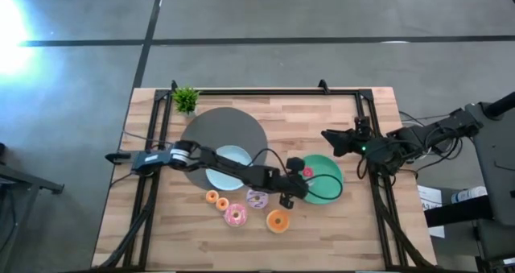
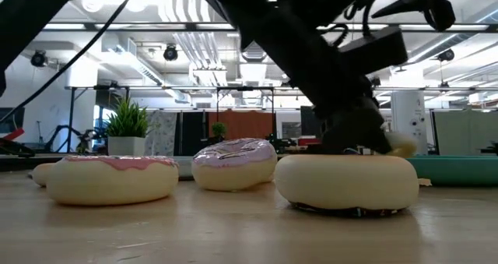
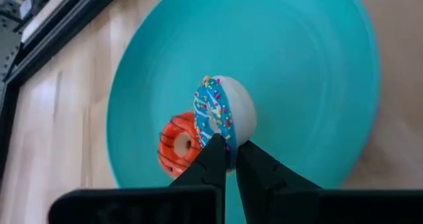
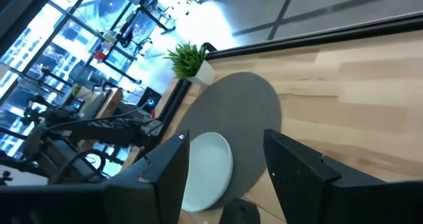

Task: Pick & Place donuts
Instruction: Put the small blue donut on the green plate, then put the big purple donut on the white plate, then put the big black donut on the white plate

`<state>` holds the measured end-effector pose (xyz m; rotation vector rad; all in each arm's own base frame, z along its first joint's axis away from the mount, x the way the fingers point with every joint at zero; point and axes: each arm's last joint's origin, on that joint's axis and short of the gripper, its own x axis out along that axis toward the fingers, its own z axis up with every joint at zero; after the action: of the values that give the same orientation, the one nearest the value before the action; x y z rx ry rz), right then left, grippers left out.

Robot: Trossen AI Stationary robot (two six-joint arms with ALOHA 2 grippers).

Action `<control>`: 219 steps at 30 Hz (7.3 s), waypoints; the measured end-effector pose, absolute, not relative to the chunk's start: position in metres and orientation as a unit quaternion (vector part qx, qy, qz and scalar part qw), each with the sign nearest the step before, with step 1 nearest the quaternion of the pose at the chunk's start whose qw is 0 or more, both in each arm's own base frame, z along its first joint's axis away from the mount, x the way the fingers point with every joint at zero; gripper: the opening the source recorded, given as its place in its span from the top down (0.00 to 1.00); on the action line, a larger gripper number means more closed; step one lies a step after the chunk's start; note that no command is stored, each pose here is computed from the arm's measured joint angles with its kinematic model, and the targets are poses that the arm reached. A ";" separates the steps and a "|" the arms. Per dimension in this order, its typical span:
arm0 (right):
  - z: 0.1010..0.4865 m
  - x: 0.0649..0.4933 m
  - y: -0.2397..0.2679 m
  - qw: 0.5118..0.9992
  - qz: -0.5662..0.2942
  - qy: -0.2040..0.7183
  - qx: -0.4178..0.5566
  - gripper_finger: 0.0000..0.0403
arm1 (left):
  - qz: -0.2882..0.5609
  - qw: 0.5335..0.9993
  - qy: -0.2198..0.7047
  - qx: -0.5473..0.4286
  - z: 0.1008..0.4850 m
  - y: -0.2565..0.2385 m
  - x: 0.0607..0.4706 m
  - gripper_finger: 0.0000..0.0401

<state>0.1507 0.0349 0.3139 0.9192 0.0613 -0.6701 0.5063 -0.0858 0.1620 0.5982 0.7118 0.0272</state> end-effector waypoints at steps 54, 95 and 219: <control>0.180 0.329 0.067 0.790 -0.093 0.449 0.407 0.54 | 0.055 0.910 0.383 -0.146 0.218 -0.086 0.242 0.72; 0.187 0.400 0.073 0.802 -0.062 0.440 0.399 0.96 | 0.103 0.909 0.373 -0.153 0.220 -0.120 0.211 0.72; 0.142 0.340 0.207 0.829 0.129 0.537 -0.089 0.69 | 0.187 0.922 0.294 -0.169 0.237 -0.121 0.169 0.72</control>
<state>0.3404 0.2068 0.1421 -0.1894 1.1395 0.2741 0.1690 -0.1214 0.2369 -0.3470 0.6047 0.3845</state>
